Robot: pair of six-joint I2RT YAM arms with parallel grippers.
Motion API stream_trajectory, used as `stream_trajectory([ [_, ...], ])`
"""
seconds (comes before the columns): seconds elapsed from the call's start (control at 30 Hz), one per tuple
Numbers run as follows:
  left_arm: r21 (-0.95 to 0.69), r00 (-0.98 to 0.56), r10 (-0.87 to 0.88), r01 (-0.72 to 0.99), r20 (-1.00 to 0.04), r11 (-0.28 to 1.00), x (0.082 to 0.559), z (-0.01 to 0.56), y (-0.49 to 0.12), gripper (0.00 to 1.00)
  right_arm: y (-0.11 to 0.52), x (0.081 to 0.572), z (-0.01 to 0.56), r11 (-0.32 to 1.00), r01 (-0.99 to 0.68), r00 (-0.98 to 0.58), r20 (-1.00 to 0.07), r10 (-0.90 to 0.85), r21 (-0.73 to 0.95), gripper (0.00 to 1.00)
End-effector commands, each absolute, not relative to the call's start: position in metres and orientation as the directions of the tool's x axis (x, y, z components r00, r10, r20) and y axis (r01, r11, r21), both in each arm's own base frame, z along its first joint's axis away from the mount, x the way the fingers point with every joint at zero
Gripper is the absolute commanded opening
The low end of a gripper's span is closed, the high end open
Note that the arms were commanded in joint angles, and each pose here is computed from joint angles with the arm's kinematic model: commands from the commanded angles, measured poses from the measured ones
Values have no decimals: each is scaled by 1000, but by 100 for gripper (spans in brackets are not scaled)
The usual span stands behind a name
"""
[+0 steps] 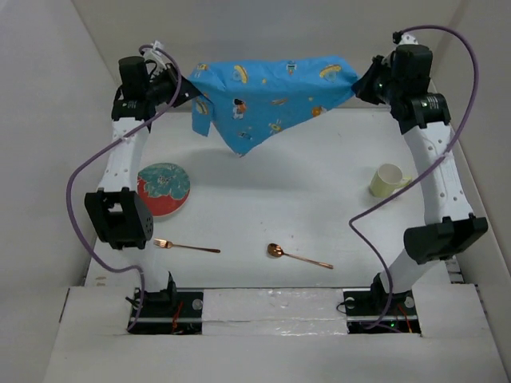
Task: Set the dinner table for one person
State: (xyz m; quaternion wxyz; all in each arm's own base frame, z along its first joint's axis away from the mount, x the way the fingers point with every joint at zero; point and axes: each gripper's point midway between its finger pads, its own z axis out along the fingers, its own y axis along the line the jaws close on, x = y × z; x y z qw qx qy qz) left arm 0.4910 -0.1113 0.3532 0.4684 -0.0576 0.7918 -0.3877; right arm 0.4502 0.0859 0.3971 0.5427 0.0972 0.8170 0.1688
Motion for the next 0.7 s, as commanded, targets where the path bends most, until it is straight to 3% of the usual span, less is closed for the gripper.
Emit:
stream_trajectory([
  [0.0,-787,-672,-447,355,-590,504,520,349,-146,0,113,505,378,878,-112,-460,-807,369,465,0],
  [0.13,-785,-636,-474,401,-610,473,537,386,-144,0,123,527,414,818,-193,-434,-795,424,542,0],
  [0.27,-751,-544,-521,521,-658,406,521,449,-128,0,129,514,460,784,-299,-369,-824,431,544,0],
  [0.67,-625,-388,-514,639,-765,448,447,526,-99,0,156,357,481,748,-439,-374,-858,352,498,0],
])
